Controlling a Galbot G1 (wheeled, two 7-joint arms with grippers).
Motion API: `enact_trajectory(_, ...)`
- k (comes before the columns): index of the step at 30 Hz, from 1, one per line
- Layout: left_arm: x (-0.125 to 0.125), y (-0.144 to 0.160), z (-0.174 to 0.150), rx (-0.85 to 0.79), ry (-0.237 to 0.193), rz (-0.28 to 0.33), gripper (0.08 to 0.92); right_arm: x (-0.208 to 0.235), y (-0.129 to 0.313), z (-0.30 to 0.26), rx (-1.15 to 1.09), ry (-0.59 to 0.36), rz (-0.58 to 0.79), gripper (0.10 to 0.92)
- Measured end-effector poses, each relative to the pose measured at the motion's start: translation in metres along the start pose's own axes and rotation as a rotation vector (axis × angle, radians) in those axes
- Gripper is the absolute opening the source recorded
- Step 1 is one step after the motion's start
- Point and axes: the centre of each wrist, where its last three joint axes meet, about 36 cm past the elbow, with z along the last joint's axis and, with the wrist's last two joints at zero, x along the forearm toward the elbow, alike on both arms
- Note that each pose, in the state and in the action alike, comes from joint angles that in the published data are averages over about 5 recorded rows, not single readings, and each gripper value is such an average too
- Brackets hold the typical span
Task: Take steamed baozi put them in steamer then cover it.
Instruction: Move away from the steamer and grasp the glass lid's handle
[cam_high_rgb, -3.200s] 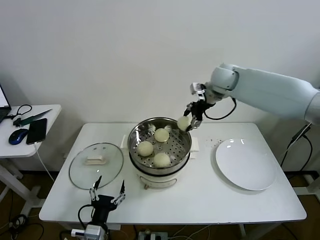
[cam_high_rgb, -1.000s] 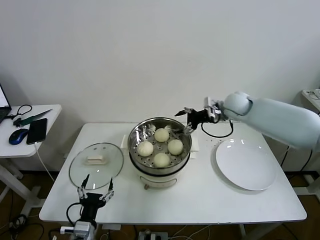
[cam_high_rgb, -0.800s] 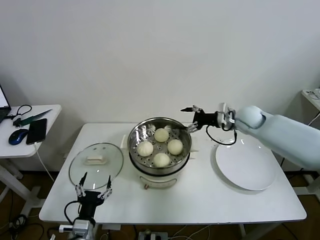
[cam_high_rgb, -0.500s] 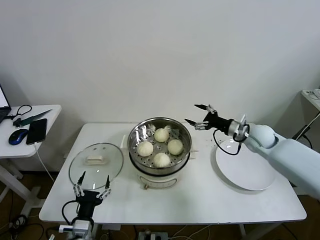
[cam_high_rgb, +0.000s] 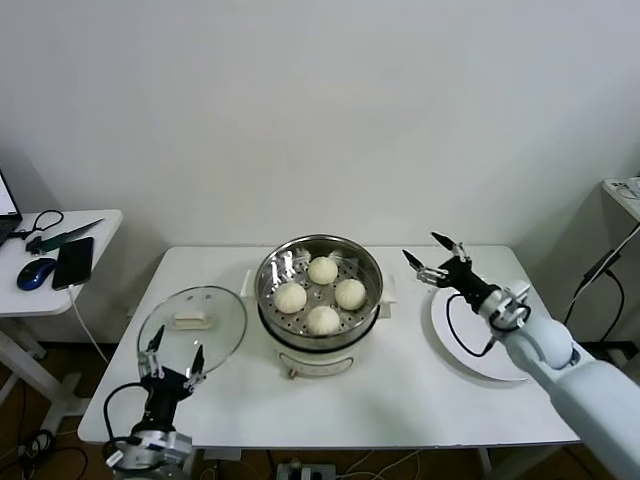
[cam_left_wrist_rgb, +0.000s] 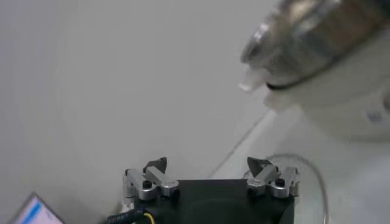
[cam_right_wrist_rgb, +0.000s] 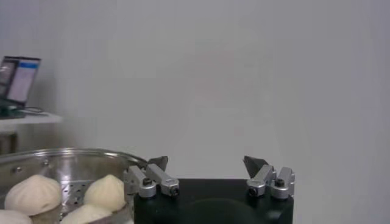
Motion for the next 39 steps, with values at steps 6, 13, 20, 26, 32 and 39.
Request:
enact_trajectory(6, -0.012, -0.006, 0.009, -0.295, -0.003, 0.006, 0.823, 0.029, 0.013, 0.019, -0.052, 0.038, 0.065, 0.823)
enact_trajectory(13, -0.041, -0.018, 0.024, -0.513, -0.011, -0.014, 0.823, 0.058, 0.019, 0.038, -0.077, 0.091, 0.12, 0.823)
enact_trajectory(20, -0.076, -0.03, 0.037, -0.622, -0.008, -0.02, 0.823, 0.074, 0.023, 0.05, -0.088, 0.123, 0.147, 0.823)
enact_trajectory(26, -0.105, -0.033, 0.05, -0.672, 0.011, -0.012, 0.823, 0.083, 0.023, 0.058, -0.089, 0.142, 0.164, 0.823)
enact_trajectory(32, -0.129, -0.036, 0.058, -0.695, 0.028, -0.001, 0.823, 0.088, 0.023, 0.063, -0.088, 0.154, 0.173, 0.823)
enact_trajectory(39, -0.149, -0.038, 0.064, -0.702, 0.04, 0.005, 0.823, 0.089, 0.025, 0.065, -0.084, 0.159, 0.171, 0.823)
